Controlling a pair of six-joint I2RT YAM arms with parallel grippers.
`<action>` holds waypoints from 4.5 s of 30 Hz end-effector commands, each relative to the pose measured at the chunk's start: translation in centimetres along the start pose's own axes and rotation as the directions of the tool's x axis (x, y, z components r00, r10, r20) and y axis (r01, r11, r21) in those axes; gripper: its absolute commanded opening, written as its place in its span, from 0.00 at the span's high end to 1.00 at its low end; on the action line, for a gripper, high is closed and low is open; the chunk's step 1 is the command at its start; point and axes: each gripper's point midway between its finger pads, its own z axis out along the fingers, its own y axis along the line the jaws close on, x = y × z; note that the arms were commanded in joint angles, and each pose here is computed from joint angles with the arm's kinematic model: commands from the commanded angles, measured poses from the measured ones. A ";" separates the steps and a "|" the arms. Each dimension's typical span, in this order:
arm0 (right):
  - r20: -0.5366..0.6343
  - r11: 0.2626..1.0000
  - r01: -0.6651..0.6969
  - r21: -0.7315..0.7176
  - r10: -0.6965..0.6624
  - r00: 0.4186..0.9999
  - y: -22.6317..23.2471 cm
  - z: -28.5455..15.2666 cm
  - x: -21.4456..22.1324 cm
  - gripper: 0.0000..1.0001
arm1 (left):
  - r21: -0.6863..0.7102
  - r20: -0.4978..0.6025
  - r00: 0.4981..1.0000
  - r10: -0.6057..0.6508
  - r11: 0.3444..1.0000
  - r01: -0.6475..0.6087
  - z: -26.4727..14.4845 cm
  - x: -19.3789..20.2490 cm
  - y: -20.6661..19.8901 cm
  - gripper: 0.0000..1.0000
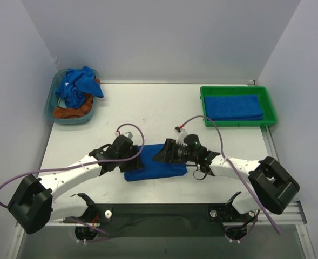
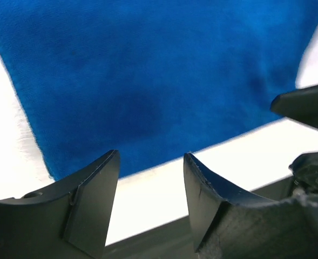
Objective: Fold and stack the towels
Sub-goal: Fold the towel, then neatly place the folded towel into the bin
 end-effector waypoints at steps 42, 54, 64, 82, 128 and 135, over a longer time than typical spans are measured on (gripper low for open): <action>0.410 0.997 0.072 0.012 -0.070 0.910 -3.6 -3.2 -10.0 0.37 | 0.022 0.172 0.972 -0.161 0.987 0.160 -2.2 -5.4 1.8 0.39; 0.407 1.000 -0.023 -0.015 0.027 0.913 -6.5 1.9 -9.5 0.38 | -0.026 0.261 0.954 -0.149 0.987 0.161 3.4 -12.0 2.7 0.51; 0.477 0.983 -0.176 0.054 0.130 0.869 -14.4 0.2 -7.7 0.38 | -0.135 0.190 0.952 -0.239 0.954 0.267 7.9 -8.3 8.6 0.53; 0.394 0.994 -0.051 0.093 0.010 0.919 -8.5 -4.6 -10.0 0.37 | -0.055 0.272 0.959 -0.085 0.993 0.104 0.4 -14.0 3.0 0.32; 0.132 0.860 -0.143 0.490 0.089 0.987 -12.2 -13.1 -1.8 0.23 | -0.256 0.181 0.911 0.370 0.912 -0.319 -3.1 -6.7 -1.0 0.07; 0.235 0.805 -0.276 0.525 0.175 0.956 -14.8 -15.2 -1.4 0.00 | -0.182 0.127 0.779 0.614 0.786 -0.590 -1.3 -1.9 -9.6 0.08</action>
